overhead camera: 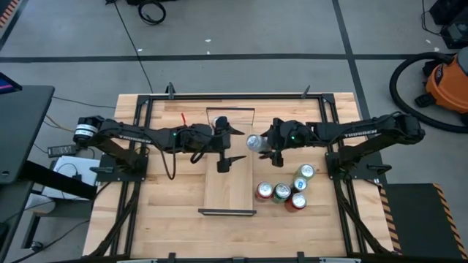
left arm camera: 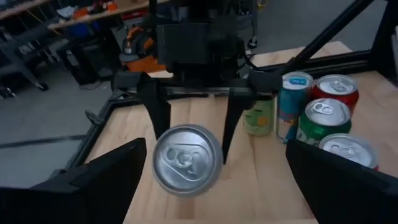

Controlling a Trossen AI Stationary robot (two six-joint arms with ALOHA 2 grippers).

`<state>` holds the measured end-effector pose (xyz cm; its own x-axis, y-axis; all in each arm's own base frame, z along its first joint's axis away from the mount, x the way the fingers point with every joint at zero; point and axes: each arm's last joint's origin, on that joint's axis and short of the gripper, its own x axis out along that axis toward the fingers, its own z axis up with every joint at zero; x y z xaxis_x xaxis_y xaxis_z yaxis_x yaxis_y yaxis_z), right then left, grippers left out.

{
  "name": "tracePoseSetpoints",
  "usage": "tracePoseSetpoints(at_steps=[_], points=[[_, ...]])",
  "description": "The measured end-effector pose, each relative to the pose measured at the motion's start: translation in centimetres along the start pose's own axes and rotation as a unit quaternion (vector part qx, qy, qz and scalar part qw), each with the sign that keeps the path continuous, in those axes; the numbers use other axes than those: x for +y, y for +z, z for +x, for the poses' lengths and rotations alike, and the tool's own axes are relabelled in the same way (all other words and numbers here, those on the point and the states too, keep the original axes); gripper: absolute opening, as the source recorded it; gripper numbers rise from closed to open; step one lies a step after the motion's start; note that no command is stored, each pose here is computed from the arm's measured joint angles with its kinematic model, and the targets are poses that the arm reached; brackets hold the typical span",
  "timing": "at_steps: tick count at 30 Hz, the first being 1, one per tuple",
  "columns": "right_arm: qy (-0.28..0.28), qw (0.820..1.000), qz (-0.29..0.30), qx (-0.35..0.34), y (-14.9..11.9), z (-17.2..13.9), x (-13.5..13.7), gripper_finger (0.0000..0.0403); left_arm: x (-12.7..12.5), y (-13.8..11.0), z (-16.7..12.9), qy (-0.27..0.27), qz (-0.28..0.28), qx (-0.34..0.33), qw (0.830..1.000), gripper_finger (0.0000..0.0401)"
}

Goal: Place canned beverage on shelf
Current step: Put the pink white soda can on the shelf

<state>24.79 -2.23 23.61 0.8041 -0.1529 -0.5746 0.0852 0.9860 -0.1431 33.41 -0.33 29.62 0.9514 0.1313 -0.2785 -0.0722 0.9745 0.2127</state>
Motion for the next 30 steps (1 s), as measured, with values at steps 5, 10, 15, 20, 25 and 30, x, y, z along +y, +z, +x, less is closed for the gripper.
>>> tracePoseSetpoints(at_steps=[5, 10, 15, 20, 25, 30], points=[[0.020, 0.997, -0.015, -0.071, -0.1, 0.1, 0.2, 0.0316, 0.2, 1.3, 1.3, -0.001, 0.007, 0.011, 1.000, 0.0398], [0.058, 0.992, -0.014, -0.108, -1.3, 0.5, 0.4, 0.0316, 0.1, 1.4, 2.6, -0.028, 0.047, 0.042, 0.998, 0.0398], [0.064, 0.991, -0.007, -0.118, -1.6, 0.6, 0.5, 0.0316, 1.1, 1.3, 3.7, -0.054, 0.046, 0.048, 0.996, 0.0398], [0.070, 0.991, -0.010, -0.117, -1.6, 0.6, 0.8, 0.0316, 2.3, 0.7, 4.4, -0.092, 0.038, 0.056, 0.993, 0.0398], [0.067, 0.991, -0.010, -0.118, -1.6, 0.6, 0.8, 0.0316, 2.4, -0.5, 5.8, -0.105, 0.066, 0.063, 0.990, 0.0398], [0.057, 0.992, -0.008, -0.116, -1.6, 0.6, 0.8, 0.0316, 2.2, -1.2, 6.5, -0.106, 0.098, 0.068, 0.987, 0.0398]])
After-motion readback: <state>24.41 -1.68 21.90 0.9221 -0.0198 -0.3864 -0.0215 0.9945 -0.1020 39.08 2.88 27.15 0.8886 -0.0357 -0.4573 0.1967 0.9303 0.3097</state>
